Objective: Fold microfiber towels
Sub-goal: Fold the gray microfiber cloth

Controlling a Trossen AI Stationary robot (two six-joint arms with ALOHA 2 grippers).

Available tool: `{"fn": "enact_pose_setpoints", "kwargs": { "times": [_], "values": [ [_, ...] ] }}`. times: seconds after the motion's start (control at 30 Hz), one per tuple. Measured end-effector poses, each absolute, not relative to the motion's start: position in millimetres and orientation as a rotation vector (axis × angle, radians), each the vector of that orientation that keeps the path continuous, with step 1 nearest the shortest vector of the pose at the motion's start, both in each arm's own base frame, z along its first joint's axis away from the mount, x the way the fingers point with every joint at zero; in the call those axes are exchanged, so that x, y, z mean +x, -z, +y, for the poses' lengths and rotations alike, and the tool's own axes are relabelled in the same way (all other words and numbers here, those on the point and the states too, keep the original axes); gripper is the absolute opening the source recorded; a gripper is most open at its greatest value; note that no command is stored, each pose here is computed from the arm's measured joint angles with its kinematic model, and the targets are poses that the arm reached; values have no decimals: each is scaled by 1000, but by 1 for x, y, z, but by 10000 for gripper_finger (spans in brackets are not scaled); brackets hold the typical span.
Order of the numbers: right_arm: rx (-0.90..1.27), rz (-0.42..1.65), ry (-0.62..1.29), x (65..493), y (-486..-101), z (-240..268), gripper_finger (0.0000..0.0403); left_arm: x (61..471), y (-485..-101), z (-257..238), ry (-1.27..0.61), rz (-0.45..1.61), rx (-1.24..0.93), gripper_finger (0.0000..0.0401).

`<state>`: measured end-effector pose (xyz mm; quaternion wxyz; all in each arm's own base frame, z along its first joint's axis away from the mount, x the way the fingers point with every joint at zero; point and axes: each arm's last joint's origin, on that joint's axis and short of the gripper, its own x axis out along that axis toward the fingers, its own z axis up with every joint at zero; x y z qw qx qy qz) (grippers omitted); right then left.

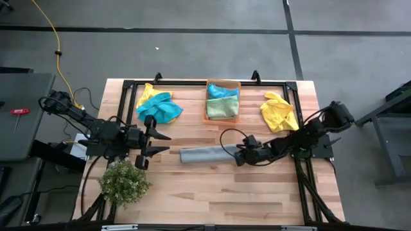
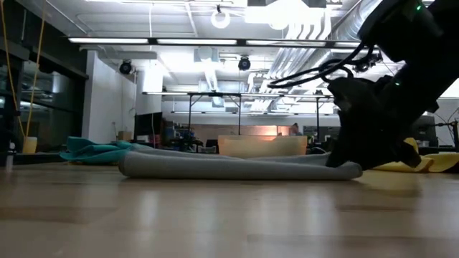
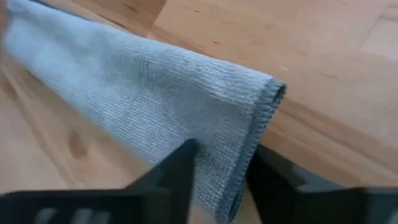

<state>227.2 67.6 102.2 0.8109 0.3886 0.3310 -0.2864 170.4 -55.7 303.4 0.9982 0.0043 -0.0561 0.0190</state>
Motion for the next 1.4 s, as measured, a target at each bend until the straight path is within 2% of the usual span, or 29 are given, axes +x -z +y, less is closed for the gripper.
{"fn": "enact_pose_setpoints", "kwargs": {
  "times": [0.1, 0.17, 0.3, 0.5, 0.67, 0.87, 1.0, 1.17, 1.4],
  "values": [
    [773, 741, 639, 218, -106, 64, 39, 170, -303, -56, -37, -112, 8, 136],
    [739, 781, 665, 211, -110, 61, 11, 170, -303, -56, -38, -112, 9, 136],
    [718, 862, 754, 188, -119, 60, 24, 171, -302, -56, -38, -102, 13, 136],
    [741, 883, 818, 162, -140, 62, 6, 172, -302, -56, -39, -101, 13, 136],
    [748, 856, 777, 167, -171, 66, 2, 175, -292, -55, -114, -15, -25, 136],
    [706, 819, 724, 186, -196, 68, 1, 190, -264, -45, -312, 180, 0, 133],
    [685, 809, 733, 192, -200, 64, 1, 210, -236, -48, -277, 329, -15, 101],
    [689, 791, 728, 195, -201, 62, 1, 240, -194, -55, -289, 453, 23, 14],
    [698, 781, 733, 196, -202, 61, 0, 270, -129, -47, -369, 599, -43, 2]
  ]
}}
